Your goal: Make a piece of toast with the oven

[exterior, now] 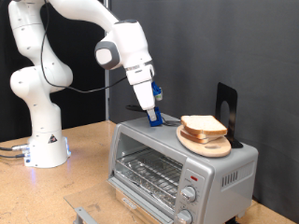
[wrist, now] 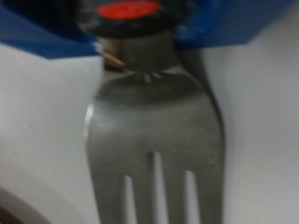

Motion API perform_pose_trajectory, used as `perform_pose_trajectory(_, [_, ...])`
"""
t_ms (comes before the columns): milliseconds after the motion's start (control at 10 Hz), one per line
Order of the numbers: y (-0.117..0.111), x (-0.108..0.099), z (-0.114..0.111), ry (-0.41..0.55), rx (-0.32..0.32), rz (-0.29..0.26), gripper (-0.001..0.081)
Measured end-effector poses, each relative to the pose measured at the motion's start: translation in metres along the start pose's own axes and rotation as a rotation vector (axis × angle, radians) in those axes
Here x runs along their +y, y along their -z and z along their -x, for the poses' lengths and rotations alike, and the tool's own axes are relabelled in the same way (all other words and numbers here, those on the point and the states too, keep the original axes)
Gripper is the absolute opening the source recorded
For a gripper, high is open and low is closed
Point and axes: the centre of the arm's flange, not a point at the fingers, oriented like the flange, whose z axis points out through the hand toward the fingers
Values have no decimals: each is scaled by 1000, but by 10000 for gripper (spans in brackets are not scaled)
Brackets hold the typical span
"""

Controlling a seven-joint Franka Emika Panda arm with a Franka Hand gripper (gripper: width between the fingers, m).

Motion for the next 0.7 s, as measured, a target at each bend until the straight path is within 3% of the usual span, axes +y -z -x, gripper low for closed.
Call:
perform_pose_trajectory(200, [1, -1, -1, -5, -33, -23, 808])
perform_pose_trajectory(700, [0, 3, -4, -19, -53, -23, 808])
